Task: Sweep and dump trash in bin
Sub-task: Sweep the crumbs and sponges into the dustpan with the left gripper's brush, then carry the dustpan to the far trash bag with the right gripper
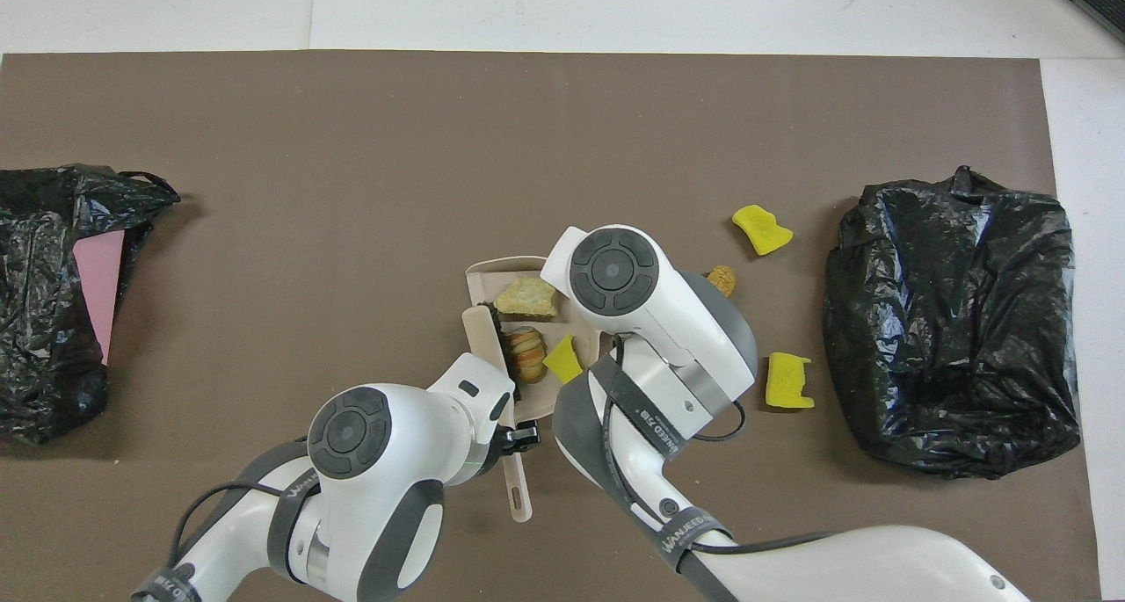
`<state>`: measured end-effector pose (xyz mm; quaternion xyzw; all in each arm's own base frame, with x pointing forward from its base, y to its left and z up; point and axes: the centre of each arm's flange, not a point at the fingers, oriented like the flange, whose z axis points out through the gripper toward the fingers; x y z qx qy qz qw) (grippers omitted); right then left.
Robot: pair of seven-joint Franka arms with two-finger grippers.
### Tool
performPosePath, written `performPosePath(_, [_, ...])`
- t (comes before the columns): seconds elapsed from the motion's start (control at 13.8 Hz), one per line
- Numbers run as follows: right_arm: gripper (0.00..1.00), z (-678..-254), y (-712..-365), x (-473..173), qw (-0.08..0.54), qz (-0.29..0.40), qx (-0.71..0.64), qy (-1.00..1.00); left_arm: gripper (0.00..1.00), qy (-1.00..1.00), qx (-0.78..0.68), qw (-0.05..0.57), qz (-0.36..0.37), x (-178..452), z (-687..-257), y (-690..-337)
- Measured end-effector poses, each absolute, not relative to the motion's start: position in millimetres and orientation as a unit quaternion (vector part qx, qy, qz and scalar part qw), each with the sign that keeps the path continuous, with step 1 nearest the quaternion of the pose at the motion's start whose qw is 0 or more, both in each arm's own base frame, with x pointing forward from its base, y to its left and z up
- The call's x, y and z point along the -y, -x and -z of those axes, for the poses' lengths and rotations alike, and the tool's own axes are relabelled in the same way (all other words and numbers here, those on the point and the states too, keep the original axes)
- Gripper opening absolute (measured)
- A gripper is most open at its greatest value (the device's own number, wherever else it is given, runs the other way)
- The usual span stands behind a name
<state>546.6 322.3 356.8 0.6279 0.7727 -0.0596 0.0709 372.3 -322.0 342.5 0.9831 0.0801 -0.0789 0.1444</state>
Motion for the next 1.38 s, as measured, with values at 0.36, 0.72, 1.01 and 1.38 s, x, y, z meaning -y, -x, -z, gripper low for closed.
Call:
performPosePath(0.36, [0.31,-357,-547,-322,0.071,0.058,-0.773,-0.628,0.27,-0.984,-0.092,0.13,0.076,280,-366,-397])
performPosePath(0.72, [0.31,-374,-561,-298,0.076,0.044,-0.759,-0.645,0.27,-0.987,-0.084,0.099,0.098,294,-381,-365])
performPosePath(1.01, [0.31,-432,-575,-246,0.092,0.022,-0.752,-0.652,0.27,-0.986,-0.094,0.071,0.12,331,-371,-315])
performPosePath(1.38, [0.31,-497,-579,-149,0.099,0.017,-0.737,-0.669,0.27,-0.987,-0.088,0.046,0.127,367,-343,-261])
